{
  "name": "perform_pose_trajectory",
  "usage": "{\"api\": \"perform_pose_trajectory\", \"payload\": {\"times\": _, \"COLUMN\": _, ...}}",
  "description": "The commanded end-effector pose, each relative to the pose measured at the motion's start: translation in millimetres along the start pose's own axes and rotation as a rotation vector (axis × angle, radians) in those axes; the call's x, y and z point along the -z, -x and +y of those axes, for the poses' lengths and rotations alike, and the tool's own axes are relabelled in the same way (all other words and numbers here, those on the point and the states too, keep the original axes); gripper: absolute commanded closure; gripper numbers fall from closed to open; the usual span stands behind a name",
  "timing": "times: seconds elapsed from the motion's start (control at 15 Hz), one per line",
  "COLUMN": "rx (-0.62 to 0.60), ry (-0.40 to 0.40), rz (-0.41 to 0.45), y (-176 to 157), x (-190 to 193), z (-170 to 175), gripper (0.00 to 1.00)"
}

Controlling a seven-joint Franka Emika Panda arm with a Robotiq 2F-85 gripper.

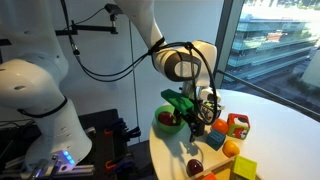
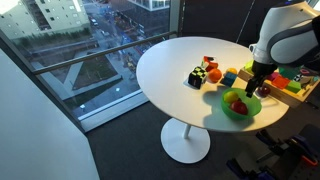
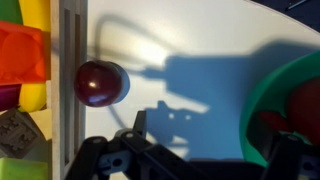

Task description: Put the lemon in the bowl, then move the bowl from the edge

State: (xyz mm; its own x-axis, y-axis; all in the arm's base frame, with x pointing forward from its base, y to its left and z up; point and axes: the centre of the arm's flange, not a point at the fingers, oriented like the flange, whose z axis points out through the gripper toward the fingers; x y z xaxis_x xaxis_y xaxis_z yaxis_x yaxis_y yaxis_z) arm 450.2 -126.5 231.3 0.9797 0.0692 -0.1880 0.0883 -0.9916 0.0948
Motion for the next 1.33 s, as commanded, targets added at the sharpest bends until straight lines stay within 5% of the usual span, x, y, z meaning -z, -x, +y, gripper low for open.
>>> {"api": "perform_pose_trajectory", "payload": {"times": 0.0, "rx": -0.014, "ry": -0.016, "rz": 0.034, "y": -6, "x": 32, "z": 4, "gripper": 0.00}}
{"api": "perform_pose_trajectory", "payload": {"times": 0.73, "rx": 0.055, "ry": -0.140, "rz": 0.101, "y": -29, "x": 117, "z": -15, "gripper": 0.00}}
{"api": "perform_pose_trajectory", "payload": {"times": 1.27, "rx": 0.101, "ry": -0.133, "rz": 0.061, "y": -16, "x": 179, "z": -22, "gripper": 0.00}}
